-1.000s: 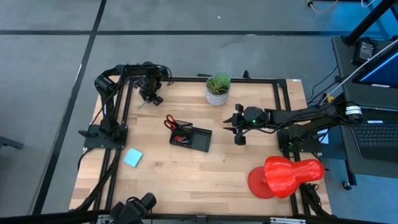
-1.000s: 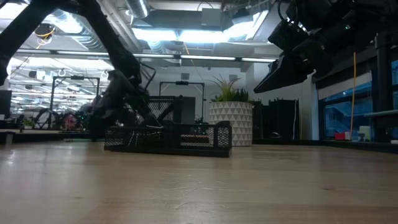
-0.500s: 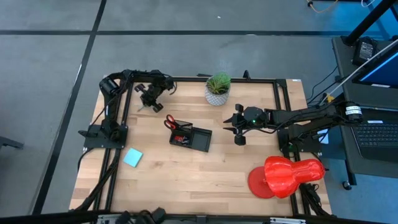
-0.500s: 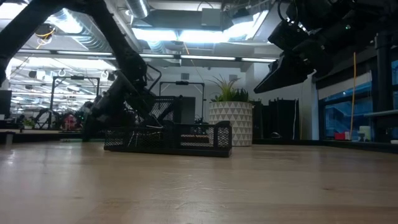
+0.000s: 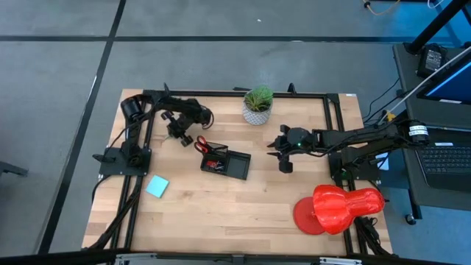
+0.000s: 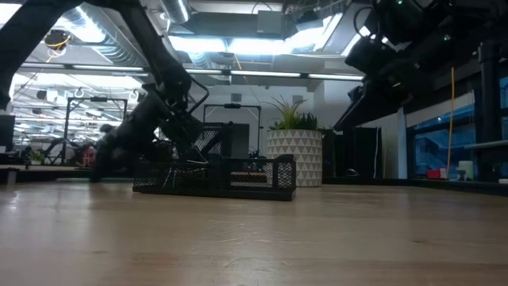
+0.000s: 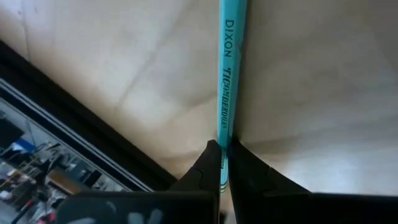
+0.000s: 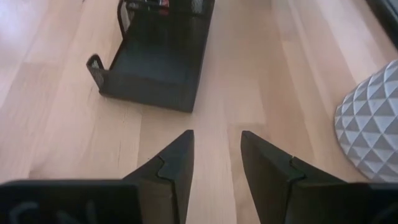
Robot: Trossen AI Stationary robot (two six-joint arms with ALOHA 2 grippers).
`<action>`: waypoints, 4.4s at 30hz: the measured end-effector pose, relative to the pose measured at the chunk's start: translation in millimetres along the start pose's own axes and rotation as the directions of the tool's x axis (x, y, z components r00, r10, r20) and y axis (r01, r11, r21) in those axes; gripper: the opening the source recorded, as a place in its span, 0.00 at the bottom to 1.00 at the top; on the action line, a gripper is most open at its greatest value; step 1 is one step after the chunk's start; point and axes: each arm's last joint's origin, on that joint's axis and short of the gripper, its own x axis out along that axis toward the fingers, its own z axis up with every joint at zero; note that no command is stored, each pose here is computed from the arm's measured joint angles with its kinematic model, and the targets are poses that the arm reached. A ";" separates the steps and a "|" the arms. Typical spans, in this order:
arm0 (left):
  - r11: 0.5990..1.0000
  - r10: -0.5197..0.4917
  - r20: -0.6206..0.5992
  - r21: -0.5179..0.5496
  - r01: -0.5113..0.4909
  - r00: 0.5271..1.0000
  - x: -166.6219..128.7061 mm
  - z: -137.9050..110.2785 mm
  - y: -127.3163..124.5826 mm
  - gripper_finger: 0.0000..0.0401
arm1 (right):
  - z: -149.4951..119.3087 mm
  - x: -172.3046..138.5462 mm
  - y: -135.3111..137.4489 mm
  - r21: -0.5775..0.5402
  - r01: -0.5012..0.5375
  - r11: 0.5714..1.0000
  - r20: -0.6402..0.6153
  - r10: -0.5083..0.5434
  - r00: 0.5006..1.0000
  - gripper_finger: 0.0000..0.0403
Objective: Pick and place office supplies into organizer
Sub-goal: Put the pencil into the top left section of the desk organizer
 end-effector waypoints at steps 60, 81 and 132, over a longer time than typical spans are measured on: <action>0.850 -0.141 0.800 -0.204 0.486 0.583 10.6 -132.4 -98.8 0.03 | -7.1 -0.2 0.8 -0.058 -0.012 0.998 -0.071 0.008 0.997 0.34; 0.810 0.061 0.924 -0.266 0.523 0.377 40.5 -148.1 -128.4 0.25 | -6.5 -0.2 0.8 -0.036 -0.010 0.999 -0.065 0.007 0.998 0.34; 0.894 0.116 0.987 -0.153 0.421 0.112 77.9 -164.6 -154.9 0.03 | -6.6 -0.1 0.8 -0.060 -0.012 0.998 -0.066 0.008 0.998 0.34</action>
